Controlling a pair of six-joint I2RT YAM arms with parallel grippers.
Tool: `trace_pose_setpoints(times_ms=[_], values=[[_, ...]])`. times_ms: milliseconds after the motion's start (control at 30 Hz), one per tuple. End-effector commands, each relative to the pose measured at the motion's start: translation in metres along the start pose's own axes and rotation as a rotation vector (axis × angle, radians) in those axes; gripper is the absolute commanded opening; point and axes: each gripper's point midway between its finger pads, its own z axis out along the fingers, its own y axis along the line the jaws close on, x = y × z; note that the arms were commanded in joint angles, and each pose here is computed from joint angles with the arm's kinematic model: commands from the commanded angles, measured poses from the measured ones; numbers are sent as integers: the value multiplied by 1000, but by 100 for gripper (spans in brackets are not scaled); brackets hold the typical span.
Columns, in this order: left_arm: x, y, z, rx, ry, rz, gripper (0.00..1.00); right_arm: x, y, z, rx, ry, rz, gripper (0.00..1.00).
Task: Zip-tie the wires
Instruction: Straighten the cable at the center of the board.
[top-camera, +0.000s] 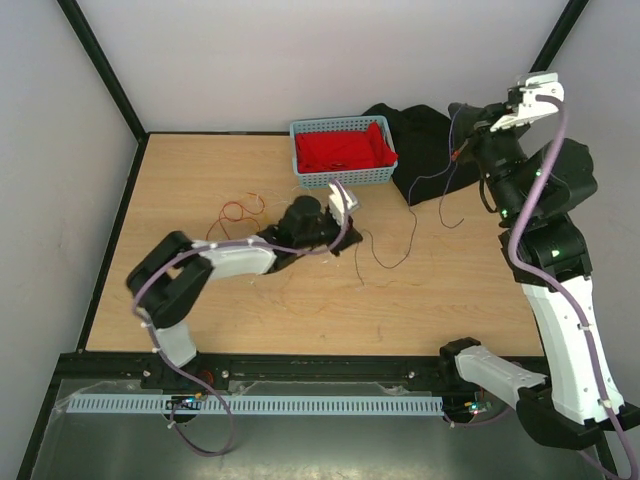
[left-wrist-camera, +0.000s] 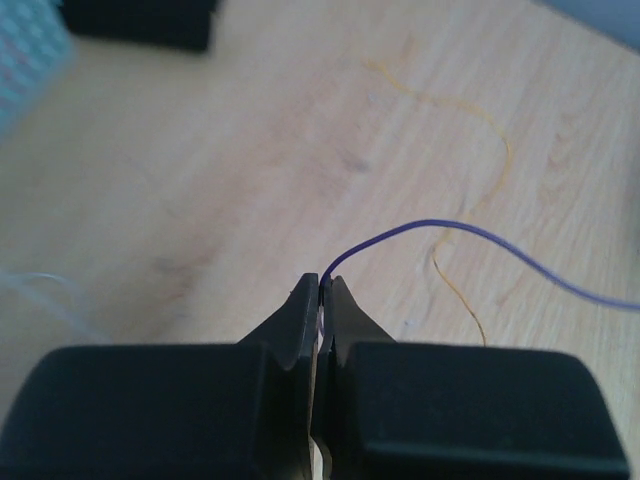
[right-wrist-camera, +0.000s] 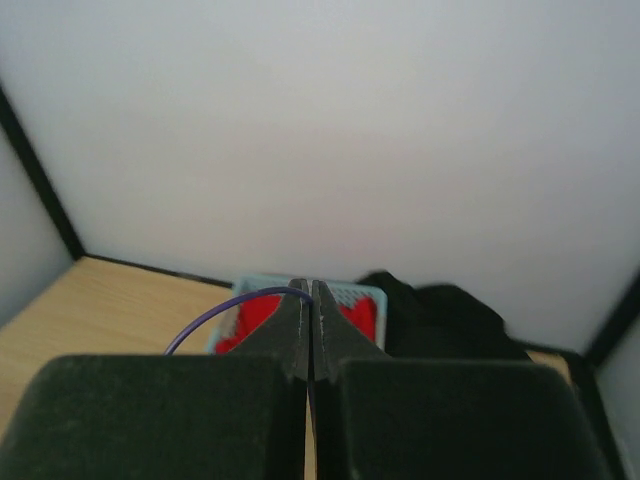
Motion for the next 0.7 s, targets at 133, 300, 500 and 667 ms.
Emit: trace_pose_setpoints(times_ms=[133,300,500,667], values=[[-55,34,-93,-179,54,54,0,102,-48,-19,216,262,-129,0],[-19,36,-142,-242,312,36,0,177,-54,-41,233,416,-128,0],[23,39,-183,-308,504,84,0,229,-59,-61,263,546,-122,0],[40,41,-191,-328,561,65,0,262,-76,-81,340,662,-175,0]])
